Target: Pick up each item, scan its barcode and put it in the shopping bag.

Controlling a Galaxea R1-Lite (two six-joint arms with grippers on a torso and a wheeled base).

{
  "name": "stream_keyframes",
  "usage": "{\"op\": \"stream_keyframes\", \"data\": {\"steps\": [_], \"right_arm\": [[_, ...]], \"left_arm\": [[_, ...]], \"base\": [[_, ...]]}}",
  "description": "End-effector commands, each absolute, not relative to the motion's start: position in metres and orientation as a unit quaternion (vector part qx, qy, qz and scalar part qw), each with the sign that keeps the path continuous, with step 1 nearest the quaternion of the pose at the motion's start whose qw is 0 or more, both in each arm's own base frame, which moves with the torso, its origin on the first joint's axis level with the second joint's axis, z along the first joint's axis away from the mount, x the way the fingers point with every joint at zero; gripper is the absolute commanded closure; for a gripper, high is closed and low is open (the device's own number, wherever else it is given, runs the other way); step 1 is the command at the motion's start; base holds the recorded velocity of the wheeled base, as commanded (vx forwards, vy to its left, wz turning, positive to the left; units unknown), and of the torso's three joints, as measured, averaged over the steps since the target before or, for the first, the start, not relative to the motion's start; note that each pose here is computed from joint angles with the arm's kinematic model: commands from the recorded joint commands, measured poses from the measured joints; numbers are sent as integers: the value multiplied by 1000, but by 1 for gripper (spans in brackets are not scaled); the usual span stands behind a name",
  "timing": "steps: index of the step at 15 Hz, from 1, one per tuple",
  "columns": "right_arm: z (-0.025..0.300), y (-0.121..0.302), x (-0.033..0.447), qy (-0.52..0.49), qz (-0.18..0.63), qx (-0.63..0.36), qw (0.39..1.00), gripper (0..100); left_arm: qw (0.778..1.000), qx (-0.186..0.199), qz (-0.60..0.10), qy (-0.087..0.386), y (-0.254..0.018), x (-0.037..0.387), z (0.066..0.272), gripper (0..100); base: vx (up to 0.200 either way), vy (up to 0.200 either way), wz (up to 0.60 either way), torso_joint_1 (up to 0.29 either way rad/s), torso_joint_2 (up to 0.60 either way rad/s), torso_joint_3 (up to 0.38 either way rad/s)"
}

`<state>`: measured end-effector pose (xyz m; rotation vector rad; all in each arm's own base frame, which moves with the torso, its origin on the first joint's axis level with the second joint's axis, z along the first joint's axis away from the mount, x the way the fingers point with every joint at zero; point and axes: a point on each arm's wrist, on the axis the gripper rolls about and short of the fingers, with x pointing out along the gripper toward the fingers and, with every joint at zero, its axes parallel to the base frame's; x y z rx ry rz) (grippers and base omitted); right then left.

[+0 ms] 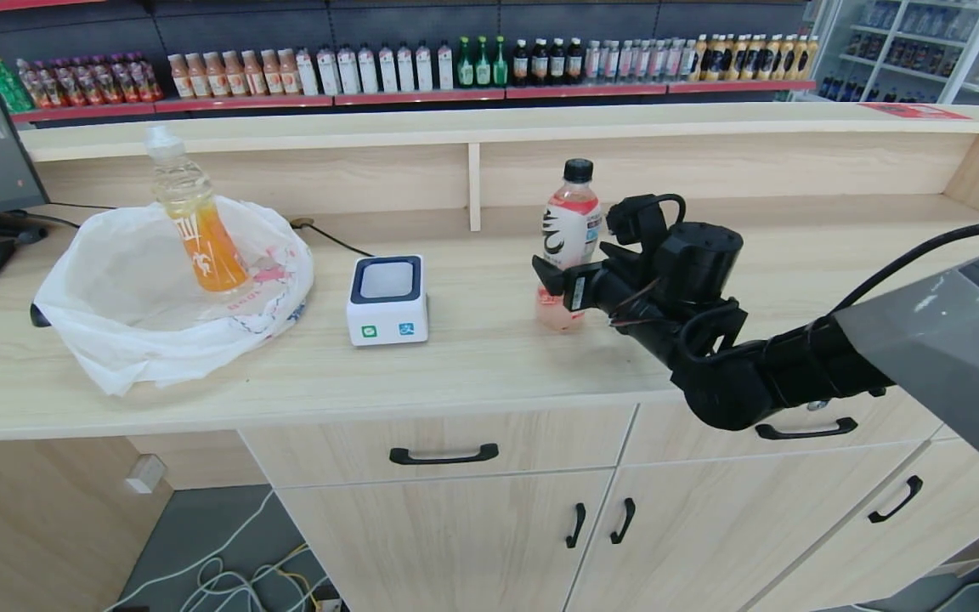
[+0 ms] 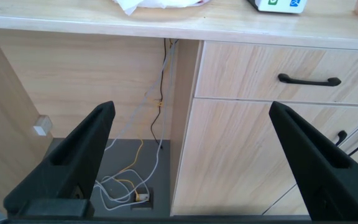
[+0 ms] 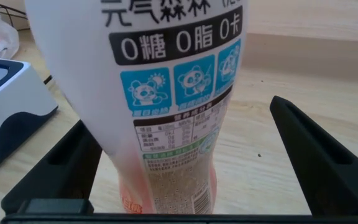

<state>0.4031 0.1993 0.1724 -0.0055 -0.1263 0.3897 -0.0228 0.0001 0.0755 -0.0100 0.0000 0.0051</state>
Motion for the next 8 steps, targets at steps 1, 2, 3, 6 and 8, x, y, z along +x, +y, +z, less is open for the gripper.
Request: {"op": "stream_keyframes", "data": {"steps": [1, 2, 3, 6, 8], "right_arm": [[168, 203, 414, -59, 192, -4, 980, 0], [168, 205, 416, -58, 192, -4, 980, 0], [168, 205, 419, -57, 191, -4, 980, 0], [167, 206, 422, -55, 192, -4, 980, 0], [165, 207, 422, -54, 192, -3, 980, 0]], "left_arm": [[1000, -5, 2, 0, 0, -23, 75, 0], [1000, -5, 2, 0, 0, -23, 75, 0], [1000, -5, 2, 0, 0, -23, 75, 0], [1000, -5, 3, 0, 0, -23, 75, 0], [1000, -5, 3, 0, 0, -23, 75, 0]], "base": [[0, 0, 0, 0, 0, 0], [0, 0, 0, 0, 0, 0], [0, 0, 0, 0, 0, 0], [0, 0, 0, 0, 0, 0], [0, 0, 0, 0, 0, 0]]}}
